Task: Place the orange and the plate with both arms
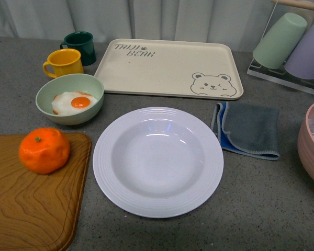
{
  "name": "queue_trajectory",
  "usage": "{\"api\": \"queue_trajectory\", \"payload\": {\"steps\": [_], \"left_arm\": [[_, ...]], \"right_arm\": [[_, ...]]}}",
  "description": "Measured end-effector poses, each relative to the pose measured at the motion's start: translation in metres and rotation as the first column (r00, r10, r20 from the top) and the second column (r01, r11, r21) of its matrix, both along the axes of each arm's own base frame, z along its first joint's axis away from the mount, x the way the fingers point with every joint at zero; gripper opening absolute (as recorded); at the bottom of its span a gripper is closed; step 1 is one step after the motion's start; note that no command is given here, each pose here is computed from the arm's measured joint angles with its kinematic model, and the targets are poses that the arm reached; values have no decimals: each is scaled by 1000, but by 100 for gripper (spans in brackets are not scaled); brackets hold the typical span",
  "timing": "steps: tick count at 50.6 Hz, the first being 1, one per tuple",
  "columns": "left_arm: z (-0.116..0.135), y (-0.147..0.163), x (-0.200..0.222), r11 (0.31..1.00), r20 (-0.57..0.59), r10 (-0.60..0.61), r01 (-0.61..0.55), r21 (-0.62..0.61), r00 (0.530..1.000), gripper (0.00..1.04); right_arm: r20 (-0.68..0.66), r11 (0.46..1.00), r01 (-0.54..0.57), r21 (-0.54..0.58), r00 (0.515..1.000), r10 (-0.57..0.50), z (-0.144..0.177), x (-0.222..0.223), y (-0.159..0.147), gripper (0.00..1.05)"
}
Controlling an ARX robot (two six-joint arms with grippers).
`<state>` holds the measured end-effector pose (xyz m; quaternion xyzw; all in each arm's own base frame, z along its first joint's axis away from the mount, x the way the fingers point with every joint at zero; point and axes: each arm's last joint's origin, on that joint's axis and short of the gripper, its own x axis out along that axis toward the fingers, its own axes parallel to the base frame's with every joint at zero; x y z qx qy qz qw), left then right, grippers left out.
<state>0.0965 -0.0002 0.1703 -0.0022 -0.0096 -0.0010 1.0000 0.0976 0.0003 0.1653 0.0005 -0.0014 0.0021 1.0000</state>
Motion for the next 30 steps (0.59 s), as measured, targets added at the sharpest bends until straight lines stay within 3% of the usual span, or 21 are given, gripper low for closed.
{"api": "queue_trajectory", "payload": {"steps": [30], "left_arm": [[0, 0, 0, 1000, 0, 0, 0, 0, 1000, 98]], "right_arm": [[0, 1000, 0, 0, 1000, 0, 0, 0, 0, 95]]}}
